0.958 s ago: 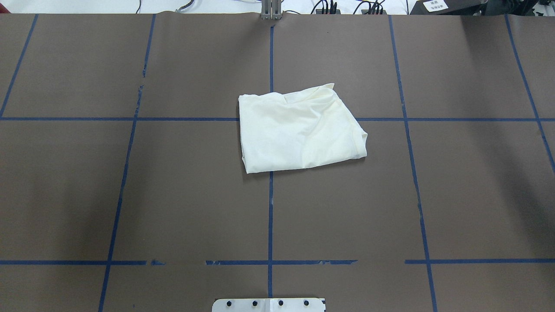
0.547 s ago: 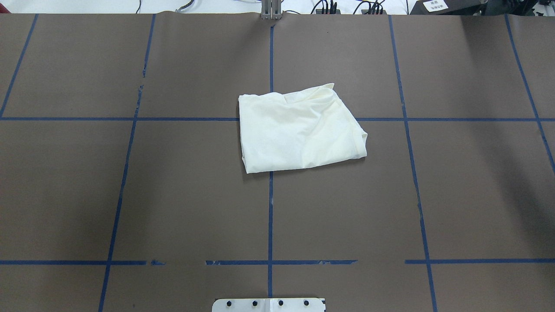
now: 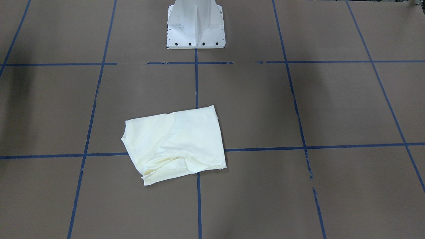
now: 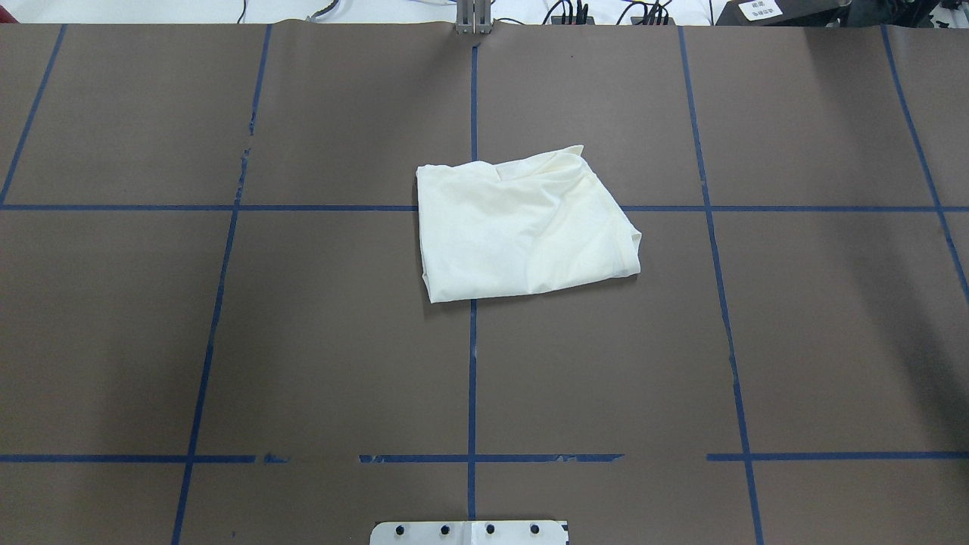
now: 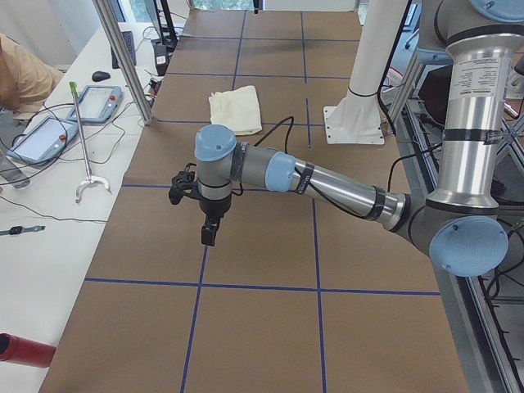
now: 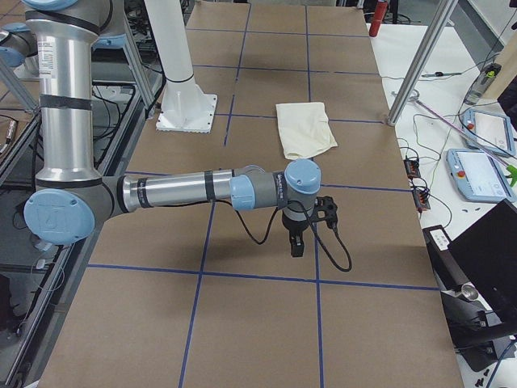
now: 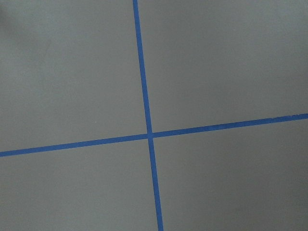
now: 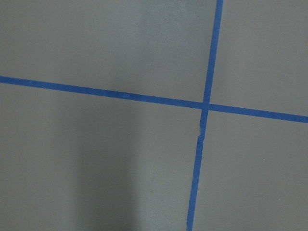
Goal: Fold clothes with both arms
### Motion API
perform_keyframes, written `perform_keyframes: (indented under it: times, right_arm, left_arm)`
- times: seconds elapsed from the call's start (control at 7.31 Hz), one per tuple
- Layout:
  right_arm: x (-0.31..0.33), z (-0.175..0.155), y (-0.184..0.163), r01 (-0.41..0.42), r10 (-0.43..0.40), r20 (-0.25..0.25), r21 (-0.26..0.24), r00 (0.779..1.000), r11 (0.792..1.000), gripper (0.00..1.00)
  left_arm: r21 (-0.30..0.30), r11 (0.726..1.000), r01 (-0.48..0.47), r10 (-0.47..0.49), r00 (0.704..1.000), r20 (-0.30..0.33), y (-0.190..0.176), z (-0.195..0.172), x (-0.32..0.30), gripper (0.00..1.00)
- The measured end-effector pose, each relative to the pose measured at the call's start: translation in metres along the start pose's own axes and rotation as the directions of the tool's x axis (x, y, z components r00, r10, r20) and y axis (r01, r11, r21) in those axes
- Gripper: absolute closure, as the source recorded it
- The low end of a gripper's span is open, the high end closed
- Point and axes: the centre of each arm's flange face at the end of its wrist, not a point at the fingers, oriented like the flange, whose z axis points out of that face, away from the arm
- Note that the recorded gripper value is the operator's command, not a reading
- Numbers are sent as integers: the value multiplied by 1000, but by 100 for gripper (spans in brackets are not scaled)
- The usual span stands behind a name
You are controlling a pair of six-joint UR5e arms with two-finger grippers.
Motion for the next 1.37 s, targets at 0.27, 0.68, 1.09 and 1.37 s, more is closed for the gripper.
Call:
perform_keyframes:
  times: [0.27, 0.68, 1.09, 1.37]
  right_arm:
    - [6, 7, 5, 6, -6, 6, -3, 1000, 1000, 0]
    - [-11, 3, -18, 40, -41, 19, 13, 999, 999, 0]
    - [-22, -1, -32, 63, -64, 26, 32, 998, 998, 0]
    - [-22, -3, -31, 77, -78, 32, 40, 996, 996, 0]
  left_arm:
    - [-42, 999, -16, 18, 999, 47, -1, 11, 11, 0]
    - [-67, 997, -29, 36, 993, 111, -1, 16, 15, 0]
    - [-63, 998, -21, 28, 994, 110, 0, 16, 9, 0]
    - [-67, 998, -14, 19, 997, 72, 1, 19, 9, 0]
